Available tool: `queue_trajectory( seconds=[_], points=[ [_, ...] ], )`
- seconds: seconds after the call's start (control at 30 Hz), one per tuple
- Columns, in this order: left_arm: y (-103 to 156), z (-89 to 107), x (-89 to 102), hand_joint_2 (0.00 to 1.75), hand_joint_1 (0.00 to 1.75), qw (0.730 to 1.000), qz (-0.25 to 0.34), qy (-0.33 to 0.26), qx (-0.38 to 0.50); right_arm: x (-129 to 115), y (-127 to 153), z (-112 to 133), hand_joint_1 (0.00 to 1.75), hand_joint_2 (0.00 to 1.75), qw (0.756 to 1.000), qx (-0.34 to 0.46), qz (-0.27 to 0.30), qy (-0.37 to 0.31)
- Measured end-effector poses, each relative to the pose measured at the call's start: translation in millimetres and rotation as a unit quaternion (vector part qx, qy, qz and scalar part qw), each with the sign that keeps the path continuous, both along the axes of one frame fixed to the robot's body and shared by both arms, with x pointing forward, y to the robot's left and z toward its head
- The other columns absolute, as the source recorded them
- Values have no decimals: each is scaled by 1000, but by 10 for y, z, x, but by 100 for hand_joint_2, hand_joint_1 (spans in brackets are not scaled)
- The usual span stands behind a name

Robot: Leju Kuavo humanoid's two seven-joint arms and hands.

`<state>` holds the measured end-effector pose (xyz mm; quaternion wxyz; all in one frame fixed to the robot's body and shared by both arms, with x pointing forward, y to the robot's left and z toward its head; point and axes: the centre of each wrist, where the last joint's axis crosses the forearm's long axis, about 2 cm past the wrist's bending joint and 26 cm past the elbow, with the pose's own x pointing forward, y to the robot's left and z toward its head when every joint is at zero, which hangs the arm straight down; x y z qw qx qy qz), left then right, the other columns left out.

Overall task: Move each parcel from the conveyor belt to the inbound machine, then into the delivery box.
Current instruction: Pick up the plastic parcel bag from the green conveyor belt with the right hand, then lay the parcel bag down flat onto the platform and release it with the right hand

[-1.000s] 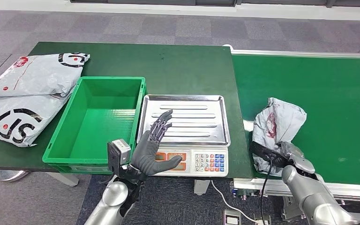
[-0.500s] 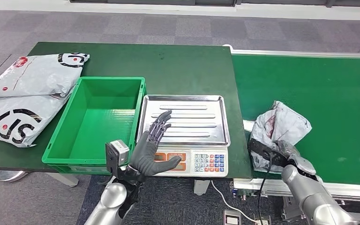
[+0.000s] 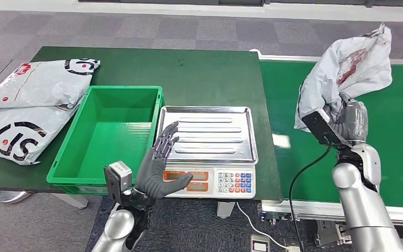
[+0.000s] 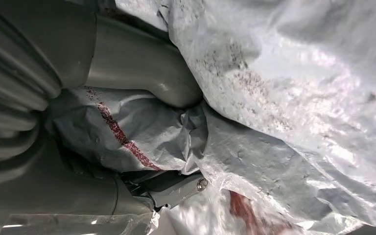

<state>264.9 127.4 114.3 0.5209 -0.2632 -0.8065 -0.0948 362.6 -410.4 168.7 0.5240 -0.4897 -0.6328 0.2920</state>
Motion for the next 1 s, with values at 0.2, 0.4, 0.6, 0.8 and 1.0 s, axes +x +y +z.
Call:
queue_trajectory(
  seconds=[0.2,0.4,0.6,0.8,1.0],
  points=[
    [-13,62,41,175,0,1000,6,-15,-12,-177,284,420,175,175,982,-41,80,-164],
    [-20,100,76,175,0,1000,8,-21,-18,-240,454,468,175,175,978,-47,130,-160],
    [-27,161,166,175,0,999,7,-34,-22,-187,988,177,175,175,968,-68,240,11],
    [-32,163,203,175,0,999,2,-30,-23,51,1323,-110,175,175,936,-93,314,133],
    [-52,158,209,175,0,999,1,-24,-24,297,1470,-130,175,175,909,-153,329,205]
  ],
)
